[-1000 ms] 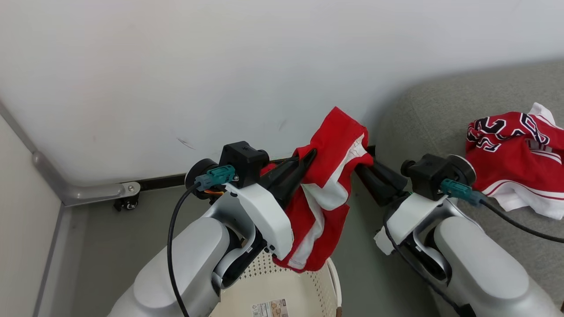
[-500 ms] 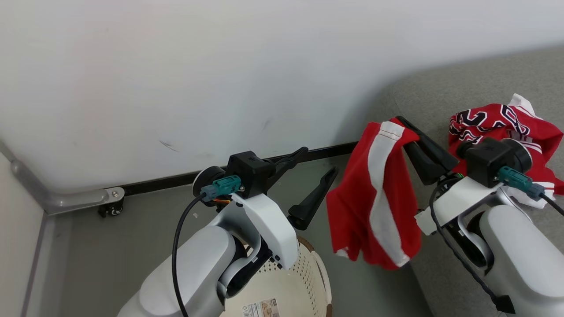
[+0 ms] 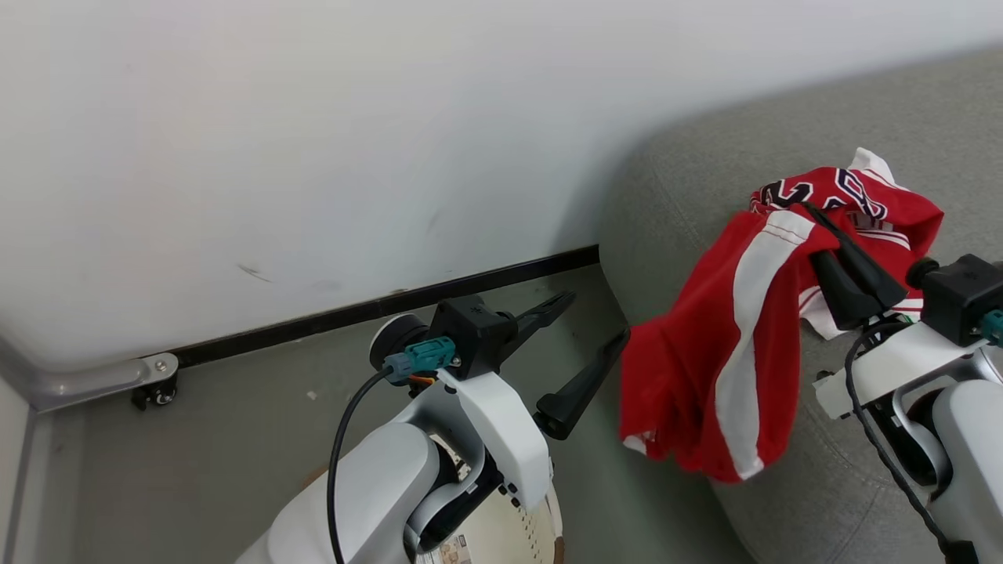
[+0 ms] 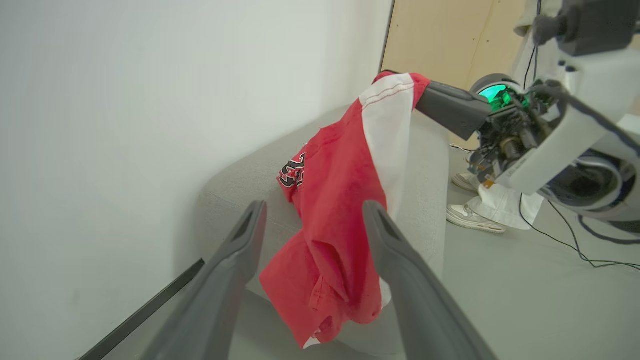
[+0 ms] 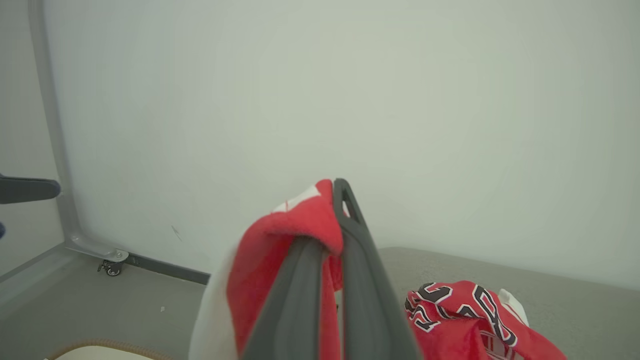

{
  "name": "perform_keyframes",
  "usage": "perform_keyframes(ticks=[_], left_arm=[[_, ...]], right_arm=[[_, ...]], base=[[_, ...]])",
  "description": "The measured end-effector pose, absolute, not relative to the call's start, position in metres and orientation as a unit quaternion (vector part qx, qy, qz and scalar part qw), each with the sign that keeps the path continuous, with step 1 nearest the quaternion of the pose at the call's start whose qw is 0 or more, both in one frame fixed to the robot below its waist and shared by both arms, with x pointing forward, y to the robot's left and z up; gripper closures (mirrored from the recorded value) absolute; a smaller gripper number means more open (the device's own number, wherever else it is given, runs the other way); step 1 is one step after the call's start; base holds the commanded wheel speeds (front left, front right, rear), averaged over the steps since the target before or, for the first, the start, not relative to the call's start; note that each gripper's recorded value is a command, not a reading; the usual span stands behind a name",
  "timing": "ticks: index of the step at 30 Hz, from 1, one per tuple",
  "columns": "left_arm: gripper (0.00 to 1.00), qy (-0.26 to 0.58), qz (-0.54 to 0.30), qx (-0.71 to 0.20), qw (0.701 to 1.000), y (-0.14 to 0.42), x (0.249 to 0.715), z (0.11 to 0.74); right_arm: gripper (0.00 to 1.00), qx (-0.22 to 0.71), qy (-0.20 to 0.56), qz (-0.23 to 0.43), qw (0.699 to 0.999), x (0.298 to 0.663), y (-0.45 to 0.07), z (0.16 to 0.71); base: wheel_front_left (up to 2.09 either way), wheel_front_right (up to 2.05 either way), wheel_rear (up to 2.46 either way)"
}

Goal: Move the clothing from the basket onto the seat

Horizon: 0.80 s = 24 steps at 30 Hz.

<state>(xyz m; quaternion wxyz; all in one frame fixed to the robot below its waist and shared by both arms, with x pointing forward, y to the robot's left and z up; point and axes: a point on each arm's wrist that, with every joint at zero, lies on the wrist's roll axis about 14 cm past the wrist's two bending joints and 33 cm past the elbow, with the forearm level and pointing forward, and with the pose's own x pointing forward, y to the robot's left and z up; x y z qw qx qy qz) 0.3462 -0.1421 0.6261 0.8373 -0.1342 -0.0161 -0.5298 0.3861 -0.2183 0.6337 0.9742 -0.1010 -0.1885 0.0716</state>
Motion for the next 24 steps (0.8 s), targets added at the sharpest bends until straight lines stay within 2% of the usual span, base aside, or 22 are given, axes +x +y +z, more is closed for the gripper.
perform_keyframes(ticks=[10, 24], left_arm=[[0.0, -0.01, -0.564, -0.147, 0.813, -0.163, 0.328, 0.622], [0.0, 0.0, -0.598, -0.163, 0.785, -0.188, 0.311, 0.616]], right_arm=[[1.0, -0.116, -0.197, 0.036, 0.973, 0.365, -0.243, 0.64], [1.0, -0.119, -0.17, -0.001, 0.978, 0.341, -0.273, 0.635]], base=[[0.0, 0.0, 0.0], [0.0, 0.0, 0.0]])
